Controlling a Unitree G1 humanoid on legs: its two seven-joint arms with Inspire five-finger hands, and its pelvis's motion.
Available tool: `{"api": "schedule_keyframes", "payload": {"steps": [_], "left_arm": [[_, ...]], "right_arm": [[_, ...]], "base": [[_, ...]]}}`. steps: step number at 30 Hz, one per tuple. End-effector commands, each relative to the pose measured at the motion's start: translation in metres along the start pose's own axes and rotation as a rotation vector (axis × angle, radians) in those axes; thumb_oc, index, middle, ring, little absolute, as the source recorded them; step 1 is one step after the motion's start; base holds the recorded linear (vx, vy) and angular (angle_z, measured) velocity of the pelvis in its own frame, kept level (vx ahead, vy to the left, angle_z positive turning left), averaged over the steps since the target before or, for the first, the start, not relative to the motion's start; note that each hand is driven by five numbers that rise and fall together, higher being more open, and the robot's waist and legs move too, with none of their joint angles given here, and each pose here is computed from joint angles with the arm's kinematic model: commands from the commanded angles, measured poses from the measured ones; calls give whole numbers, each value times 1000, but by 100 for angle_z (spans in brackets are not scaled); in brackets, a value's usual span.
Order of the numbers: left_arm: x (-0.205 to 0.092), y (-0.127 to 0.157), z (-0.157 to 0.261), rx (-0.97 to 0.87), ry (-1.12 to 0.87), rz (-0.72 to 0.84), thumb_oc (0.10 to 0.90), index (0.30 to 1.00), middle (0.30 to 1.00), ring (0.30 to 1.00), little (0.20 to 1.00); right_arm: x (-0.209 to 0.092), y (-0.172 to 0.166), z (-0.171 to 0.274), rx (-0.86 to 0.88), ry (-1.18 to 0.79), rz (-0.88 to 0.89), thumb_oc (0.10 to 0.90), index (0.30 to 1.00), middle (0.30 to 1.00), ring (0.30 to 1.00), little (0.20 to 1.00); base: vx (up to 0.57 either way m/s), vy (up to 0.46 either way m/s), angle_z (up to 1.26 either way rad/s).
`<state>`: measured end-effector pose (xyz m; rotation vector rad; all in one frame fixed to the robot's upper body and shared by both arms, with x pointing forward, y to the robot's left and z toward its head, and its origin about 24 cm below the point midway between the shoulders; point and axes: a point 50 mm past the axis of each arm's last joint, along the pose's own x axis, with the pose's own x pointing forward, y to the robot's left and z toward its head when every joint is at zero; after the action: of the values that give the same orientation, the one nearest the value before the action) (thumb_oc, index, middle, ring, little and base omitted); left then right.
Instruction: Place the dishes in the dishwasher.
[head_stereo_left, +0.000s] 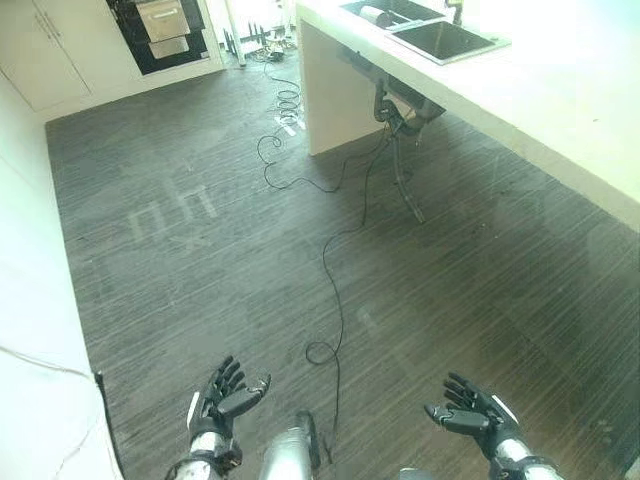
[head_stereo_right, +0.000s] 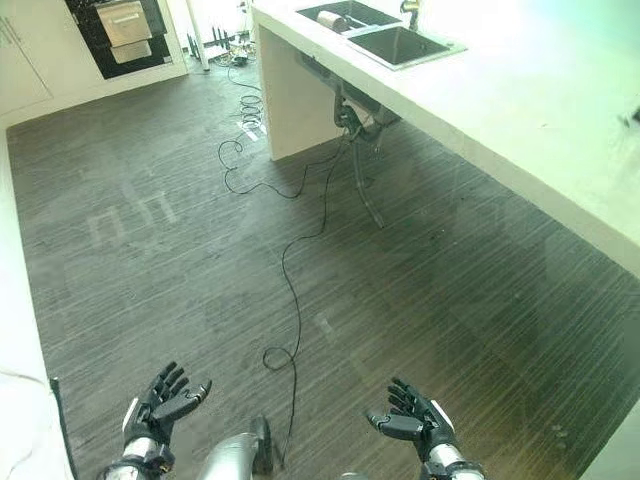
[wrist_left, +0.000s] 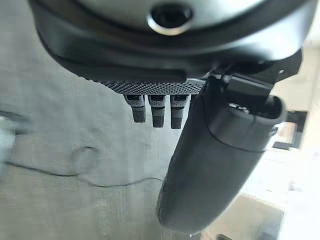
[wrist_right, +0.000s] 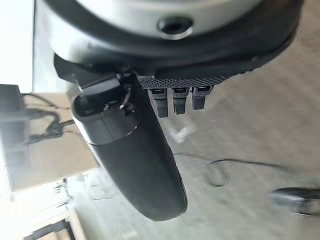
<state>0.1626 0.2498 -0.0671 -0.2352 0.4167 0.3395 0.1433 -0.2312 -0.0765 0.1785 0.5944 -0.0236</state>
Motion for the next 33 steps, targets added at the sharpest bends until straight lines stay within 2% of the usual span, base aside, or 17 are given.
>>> {"api": "schedule_keyframes", "payload": {"steps": [1, 4, 6, 7, 8, 9, 12, 16, 23, 33], "left_arm": [[6, -5, 44, 120, -202, -78, 800, 900, 900, 900, 900], [10, -18, 52, 158, -223, -98, 800, 900, 900, 900, 900], [9, -22, 62, 185, -243, -127, 800, 900, 900, 900, 900], [8, -21, 61, 181, -237, -116, 800, 900, 900, 900, 900], [7, -16, 59, 138, -221, -84, 800, 900, 900, 900, 900], [6, -17, 60, 123, -230, -86, 800, 900, 900, 900, 900], [-1, -36, 81, 70, -348, -176, 800, 900, 900, 900, 900], [-7, -47, 99, -17, -408, -224, 800, 900, 900, 900, 900], [-19, -47, 111, 16, -526, -270, 800, 900, 900, 900, 900], [-29, -44, 112, 34, -574, -295, 800, 900, 900, 900, 900]], "right_arm": [[12, 25, 41, 38, -225, 90, 800, 900, 900, 900, 900], [14, 37, 49, 62, -262, 111, 800, 900, 900, 900, 900], [8, 33, 58, 71, -308, 117, 800, 900, 900, 900, 900], [7, 32, 58, 95, -310, 127, 800, 900, 900, 900, 900], [4, 29, 59, 192, -322, 154, 800, 900, 900, 900, 900], [2, 29, 61, 191, -339, 152, 800, 900, 900, 900, 900], [-1, 37, 91, 139, -459, 192, 800, 900, 900, 900, 900], [-1, 40, 113, 53, -505, 202, 800, 900, 900, 900, 900], [-13, 29, 129, -37, -588, 221, 800, 900, 900, 900, 900], [-23, 41, 154, -144, -671, 314, 800, 900, 900, 900, 900]], "base": [[270, 269, 46], [394, 145, 30], [466, -161, 19], [535, -266, 25], [362, -207, 69], [452, -271, 78], [644, -390, 34], [508, -312, 25], [311, -230, -42], [318, 132, -51]]}}
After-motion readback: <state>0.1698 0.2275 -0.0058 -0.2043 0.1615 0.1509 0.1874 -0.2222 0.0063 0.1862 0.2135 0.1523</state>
